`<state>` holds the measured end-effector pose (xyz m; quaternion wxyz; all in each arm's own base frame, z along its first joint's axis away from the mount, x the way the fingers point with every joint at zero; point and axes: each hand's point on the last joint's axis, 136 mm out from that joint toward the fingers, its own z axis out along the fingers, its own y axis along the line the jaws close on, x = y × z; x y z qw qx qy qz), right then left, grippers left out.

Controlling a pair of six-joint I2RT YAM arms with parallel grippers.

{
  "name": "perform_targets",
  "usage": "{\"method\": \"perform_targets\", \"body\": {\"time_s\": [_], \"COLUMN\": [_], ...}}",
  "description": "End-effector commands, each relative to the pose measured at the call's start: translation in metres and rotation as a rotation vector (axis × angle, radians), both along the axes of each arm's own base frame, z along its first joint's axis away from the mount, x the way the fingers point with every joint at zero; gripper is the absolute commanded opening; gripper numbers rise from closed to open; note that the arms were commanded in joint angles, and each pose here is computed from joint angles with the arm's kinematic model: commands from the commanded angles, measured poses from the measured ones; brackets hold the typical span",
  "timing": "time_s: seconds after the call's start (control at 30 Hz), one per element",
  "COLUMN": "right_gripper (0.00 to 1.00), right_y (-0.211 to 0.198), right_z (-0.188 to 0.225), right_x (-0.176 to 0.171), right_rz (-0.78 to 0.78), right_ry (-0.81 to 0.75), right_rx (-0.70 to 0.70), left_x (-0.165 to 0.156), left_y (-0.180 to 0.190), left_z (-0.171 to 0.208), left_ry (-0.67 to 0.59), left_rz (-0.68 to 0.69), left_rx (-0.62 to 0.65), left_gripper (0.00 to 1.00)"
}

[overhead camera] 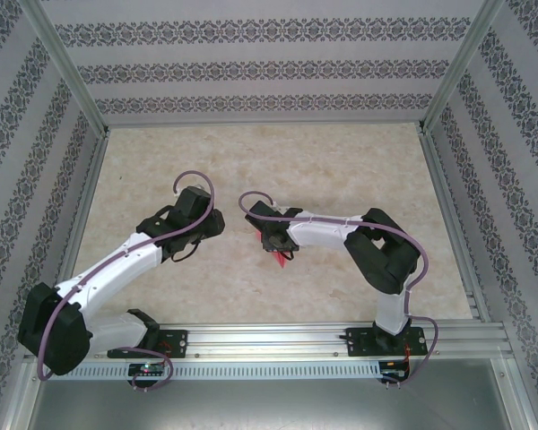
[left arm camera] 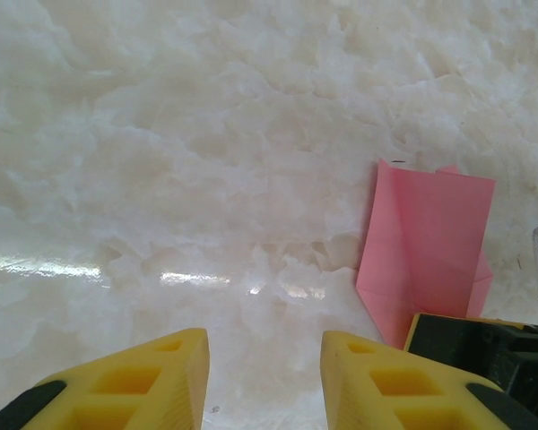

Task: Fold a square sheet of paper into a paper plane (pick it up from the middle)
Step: Turn over a paper plane at the center of the table.

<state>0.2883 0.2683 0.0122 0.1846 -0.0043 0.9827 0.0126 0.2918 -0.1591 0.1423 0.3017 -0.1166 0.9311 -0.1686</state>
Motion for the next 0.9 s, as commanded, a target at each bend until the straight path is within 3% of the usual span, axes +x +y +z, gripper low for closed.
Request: {"method": "perform_targets", "body": {"time_s": [0.0, 0.27, 0.53, 0.87], "right_gripper": [0.32, 0.28, 0.25, 0.22], "right_y": [-0.005, -0.004, 0.005, 0.006], "right_z": [-0.017, -0.022, 0.013, -0.008], "right_x": [-0.005, -0.007, 0.008, 0.009], "right_rz": [-0.025, -0.064, -0.030, -0.054], "right_ry": [0.047, 0.057, -0.015, 0.025], "right_rx": [-0.023, 0.000, 0.051, 0.087], "left_x": [0.005, 0.004, 0.004, 0.005], "left_y": [0.002, 0.003, 0.004, 0.003], "left_z": [0.010, 0.008, 0.013, 0.016], "left_ry": [-0.055, -0.054, -0.075, -0.077], "left_rz": [0.003, 0.000, -0.006, -0.003], "left_rx": [-0.024, -0.018, -0.016, -0.024], "left_gripper": [0.40, 0.40, 0.41, 0.42]}}
